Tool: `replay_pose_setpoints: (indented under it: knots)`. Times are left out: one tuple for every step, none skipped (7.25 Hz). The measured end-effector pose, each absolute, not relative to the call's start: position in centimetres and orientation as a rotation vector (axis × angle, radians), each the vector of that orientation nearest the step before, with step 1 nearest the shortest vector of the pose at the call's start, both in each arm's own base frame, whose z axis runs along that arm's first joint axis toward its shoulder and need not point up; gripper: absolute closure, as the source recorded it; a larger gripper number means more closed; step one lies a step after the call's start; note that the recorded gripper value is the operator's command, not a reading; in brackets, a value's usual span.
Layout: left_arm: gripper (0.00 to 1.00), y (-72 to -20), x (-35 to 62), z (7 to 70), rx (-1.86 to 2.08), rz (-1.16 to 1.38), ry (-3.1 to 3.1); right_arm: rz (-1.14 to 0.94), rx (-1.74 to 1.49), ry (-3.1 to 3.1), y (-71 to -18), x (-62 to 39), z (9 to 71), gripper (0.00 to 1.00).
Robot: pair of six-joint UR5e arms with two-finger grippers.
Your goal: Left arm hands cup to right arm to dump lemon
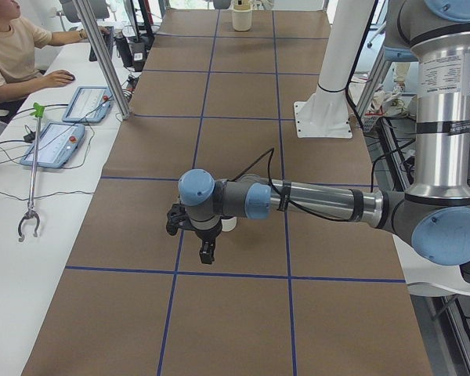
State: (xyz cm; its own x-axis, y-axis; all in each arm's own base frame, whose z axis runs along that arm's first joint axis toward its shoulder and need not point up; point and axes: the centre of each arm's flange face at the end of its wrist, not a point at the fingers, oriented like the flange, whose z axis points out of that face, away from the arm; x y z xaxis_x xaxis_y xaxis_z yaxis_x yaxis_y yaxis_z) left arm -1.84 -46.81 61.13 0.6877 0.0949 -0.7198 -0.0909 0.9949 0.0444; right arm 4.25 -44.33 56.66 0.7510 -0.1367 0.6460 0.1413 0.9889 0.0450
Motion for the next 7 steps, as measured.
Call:
replay_pose_setpoints:
  knots:
    - [0.0, -46.8, -1.9, 60.9, 0.008, 0.104, 0.806, -0.153, -0.001, -0.709, -44.2, 4.2, 56.3, 0.0]
    - [0.0, -46.7, -1.9, 60.4, 0.011, 0.104, 0.805, -0.157, 0.01, -0.709, -43.8, 4.3, 55.7, 0.0]
    - [0.0, -46.5, -2.0, 59.2, 0.011, 0.1, 0.804, -0.156, 0.012, -0.707, -43.5, 4.3, 55.5, 0.0]
    - [0.0, -46.1, -2.0, 57.9, 0.004, 0.091, 0.802, -0.154, 0.006, -0.706, -43.3, 4.3, 55.6, 0.0]
    - [0.0, -45.9, -2.0, 57.2, 0.0, 0.087, 0.799, -0.149, -0.008, -0.707, -42.8, 4.4, 56.3, 0.0]
    - [0.0, -45.9, -2.0, 57.2, -0.005, 0.084, 0.799, -0.141, -0.026, -0.71, -42.3, 4.4, 57.2, 0.0]
    - [0.0, -46.0, -2.0, 57.5, -0.008, 0.084, 0.799, -0.138, -0.031, -0.711, -42.6, 4.3, 57.5, 0.0]
